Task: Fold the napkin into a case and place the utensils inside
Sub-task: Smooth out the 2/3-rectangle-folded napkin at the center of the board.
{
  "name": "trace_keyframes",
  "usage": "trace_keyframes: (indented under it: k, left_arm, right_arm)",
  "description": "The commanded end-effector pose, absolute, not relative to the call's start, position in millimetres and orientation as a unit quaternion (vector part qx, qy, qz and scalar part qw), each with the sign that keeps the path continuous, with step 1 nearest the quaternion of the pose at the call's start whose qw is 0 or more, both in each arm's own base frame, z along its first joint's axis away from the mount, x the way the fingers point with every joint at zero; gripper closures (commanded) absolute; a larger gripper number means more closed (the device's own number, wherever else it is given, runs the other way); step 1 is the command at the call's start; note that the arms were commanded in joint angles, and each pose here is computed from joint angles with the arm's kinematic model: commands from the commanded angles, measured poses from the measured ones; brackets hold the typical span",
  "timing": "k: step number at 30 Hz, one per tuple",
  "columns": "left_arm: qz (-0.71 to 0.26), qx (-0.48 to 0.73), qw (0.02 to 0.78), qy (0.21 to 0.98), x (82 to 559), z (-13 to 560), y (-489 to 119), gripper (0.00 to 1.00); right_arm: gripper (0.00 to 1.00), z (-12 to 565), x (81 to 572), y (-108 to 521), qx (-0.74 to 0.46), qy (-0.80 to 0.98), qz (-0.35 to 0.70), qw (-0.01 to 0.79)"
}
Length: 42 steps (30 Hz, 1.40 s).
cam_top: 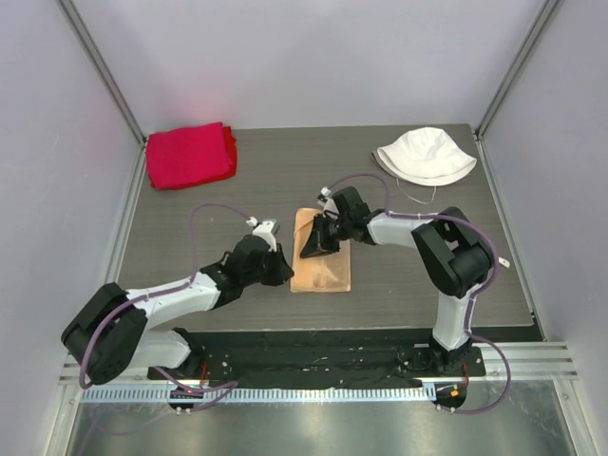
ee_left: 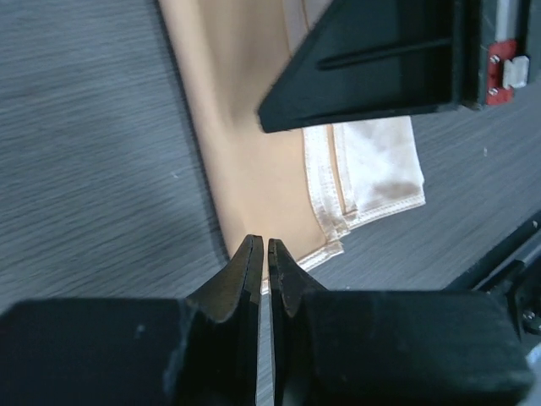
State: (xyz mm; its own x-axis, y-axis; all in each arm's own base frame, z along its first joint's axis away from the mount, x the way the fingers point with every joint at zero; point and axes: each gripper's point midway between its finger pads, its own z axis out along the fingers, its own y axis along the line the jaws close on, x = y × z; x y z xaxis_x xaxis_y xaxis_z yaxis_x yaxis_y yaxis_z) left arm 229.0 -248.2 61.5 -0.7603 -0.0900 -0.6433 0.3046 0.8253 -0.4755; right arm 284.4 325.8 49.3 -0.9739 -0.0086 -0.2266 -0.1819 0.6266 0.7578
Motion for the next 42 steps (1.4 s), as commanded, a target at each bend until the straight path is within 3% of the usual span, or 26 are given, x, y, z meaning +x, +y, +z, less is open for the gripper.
trace_keyframes:
  k: [1,12,30,36,42]
  left_arm:
    - [-0.351,0.057,0.335,0.872,226,63,-269,0.91]
    - [-0.358,0.049,0.309,0.880,219,32,-270,0.91]
    - [-0.319,0.005,0.230,0.919,184,-15,-249,0.92]
    - [-0.330,0.032,0.263,0.906,199,23,-263,0.91]
    - [-0.351,0.035,0.301,0.886,217,78,-275,0.87]
  right_arm:
    - [0.94,76,300,355,-0.069,0.860,0.492,0.118]
    - [0.98,52,289,374,-0.088,0.837,0.533,0.089]
    - [0.98,3,345,356,-0.086,0.848,0.515,0.092]
    - [0.97,31,344,361,-0.108,0.845,0.513,0.104]
    - [0.87,82,343,352,-0.104,0.854,0.492,0.133]
